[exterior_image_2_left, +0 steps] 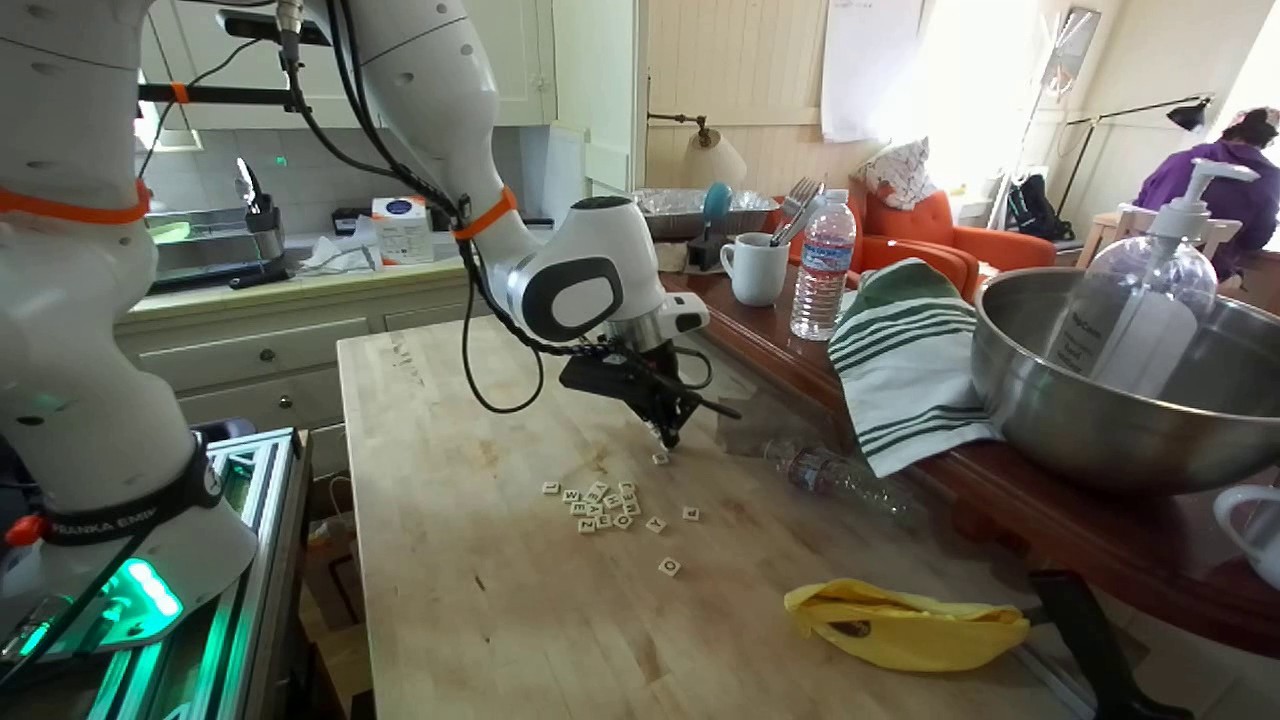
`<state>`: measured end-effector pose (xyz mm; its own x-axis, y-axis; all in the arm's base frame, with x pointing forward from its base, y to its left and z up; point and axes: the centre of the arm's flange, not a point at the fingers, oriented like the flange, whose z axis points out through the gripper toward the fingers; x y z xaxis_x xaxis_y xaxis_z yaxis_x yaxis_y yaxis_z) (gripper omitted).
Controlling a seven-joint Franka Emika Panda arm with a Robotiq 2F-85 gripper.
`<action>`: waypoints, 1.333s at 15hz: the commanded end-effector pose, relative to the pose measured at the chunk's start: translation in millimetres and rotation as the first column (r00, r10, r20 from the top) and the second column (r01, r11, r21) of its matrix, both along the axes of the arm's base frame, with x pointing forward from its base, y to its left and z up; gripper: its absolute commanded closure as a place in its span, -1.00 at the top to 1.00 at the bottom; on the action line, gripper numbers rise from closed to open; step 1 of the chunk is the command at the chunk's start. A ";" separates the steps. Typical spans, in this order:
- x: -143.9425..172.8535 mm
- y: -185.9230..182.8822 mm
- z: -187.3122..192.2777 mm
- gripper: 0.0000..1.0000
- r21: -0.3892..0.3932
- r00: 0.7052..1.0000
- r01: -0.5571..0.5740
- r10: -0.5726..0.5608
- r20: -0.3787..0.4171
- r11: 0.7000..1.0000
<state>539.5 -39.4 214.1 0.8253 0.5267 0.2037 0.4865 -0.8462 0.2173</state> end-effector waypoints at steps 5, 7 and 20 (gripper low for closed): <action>3.0 11.0 -19.2 -1.00 -0.003 0.998 -0.030 0.030 -0.059 1.000; 3.0 13.0 -19.6 -1.00 -0.001 0.997 -0.038 0.038 -0.062 0.999; 3.0 21.6 -20.5 -1.00 0.001 0.995 -0.071 0.071 -0.072 0.997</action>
<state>542.8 -21.8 214.3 0.7971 0.5690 0.2023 0.5313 -0.8200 0.2130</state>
